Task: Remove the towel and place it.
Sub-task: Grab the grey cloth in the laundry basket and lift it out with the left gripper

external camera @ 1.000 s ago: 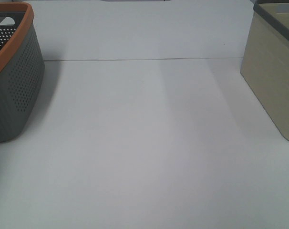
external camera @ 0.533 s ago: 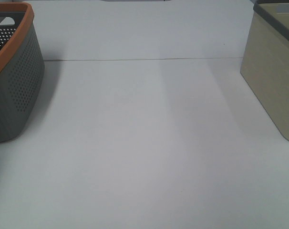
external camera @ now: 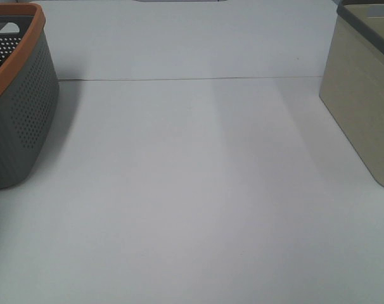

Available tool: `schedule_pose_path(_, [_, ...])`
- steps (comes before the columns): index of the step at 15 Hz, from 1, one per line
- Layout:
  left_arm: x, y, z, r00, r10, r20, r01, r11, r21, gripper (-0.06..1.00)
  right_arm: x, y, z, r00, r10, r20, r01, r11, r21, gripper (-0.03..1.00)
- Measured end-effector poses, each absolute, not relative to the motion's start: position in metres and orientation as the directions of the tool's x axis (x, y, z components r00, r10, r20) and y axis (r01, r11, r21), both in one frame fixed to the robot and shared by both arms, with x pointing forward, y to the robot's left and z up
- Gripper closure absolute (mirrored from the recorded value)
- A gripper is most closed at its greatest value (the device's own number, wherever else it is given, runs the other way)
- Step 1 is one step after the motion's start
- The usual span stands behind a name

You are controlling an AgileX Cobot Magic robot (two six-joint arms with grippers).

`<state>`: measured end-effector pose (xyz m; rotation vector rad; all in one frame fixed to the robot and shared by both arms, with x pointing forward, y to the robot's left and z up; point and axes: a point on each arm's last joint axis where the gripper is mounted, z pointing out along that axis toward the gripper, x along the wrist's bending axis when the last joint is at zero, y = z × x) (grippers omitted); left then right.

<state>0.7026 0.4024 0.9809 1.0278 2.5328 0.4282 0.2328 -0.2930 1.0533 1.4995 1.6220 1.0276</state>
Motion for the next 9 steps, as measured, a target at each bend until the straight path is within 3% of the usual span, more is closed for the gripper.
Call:
schedule_pose_path(3, [0.695, 0.399, 1.023, -0.629, 0.736, -0.250, 0.570, 0.655, 0.496, 0.94, 0.233, -0.293, 1.053, -0.094, 0.995, 0.026, 0.448, 0.019, 0.894, 0.33])
schedule_pose_path(9, [0.656, 0.384, 1.141, -0.481, 0.806, -0.344, 0.423, 0.557, 0.714, 0.94, 0.233, -0.293, 1.053, -0.094, 0.995, 0.026, 0.448, 0.019, 0.894, 0.33])
